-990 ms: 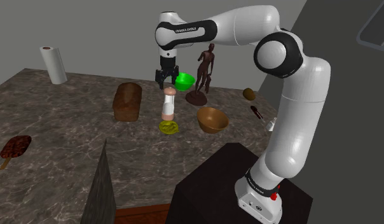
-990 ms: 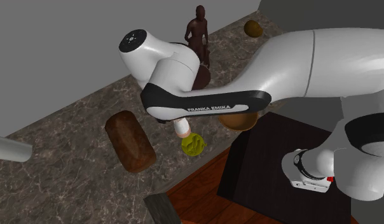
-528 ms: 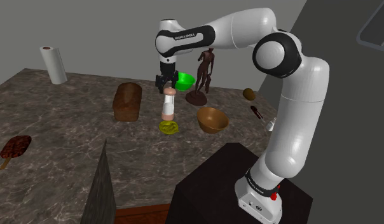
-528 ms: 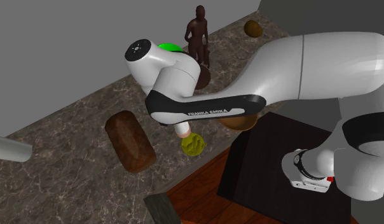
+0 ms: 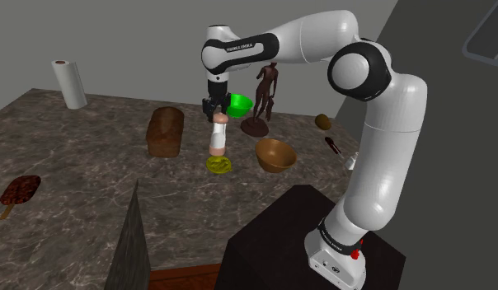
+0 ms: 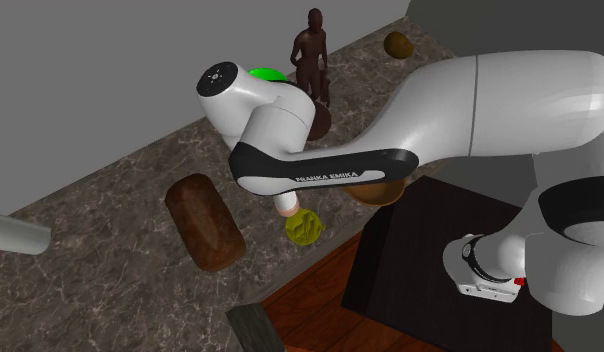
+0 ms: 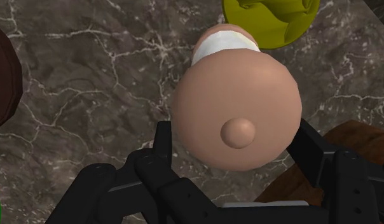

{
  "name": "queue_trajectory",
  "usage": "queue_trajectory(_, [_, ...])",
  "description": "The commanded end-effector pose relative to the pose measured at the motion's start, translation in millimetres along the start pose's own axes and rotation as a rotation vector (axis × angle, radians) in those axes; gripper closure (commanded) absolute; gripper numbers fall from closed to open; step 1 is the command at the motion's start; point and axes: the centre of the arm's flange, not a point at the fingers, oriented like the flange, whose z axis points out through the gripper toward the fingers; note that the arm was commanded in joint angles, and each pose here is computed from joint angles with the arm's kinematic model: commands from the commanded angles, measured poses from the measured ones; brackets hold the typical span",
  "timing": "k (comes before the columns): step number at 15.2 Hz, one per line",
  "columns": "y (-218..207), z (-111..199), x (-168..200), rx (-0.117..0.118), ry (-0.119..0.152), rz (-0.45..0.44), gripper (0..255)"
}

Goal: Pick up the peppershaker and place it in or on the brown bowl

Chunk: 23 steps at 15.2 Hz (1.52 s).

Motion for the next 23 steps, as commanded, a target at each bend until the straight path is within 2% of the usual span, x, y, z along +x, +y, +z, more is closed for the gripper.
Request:
queue_trajectory(1, [-0.1, 0.4, 0.0, 0.0, -0.001, 0.0, 255])
queue_trajectory(8, [-0.1, 0.4, 0.0, 0.0, -0.001, 0.0, 255])
queue_trajectory(23, [0.5, -78.0, -11.1, 0.0, -0.001, 0.0, 255])
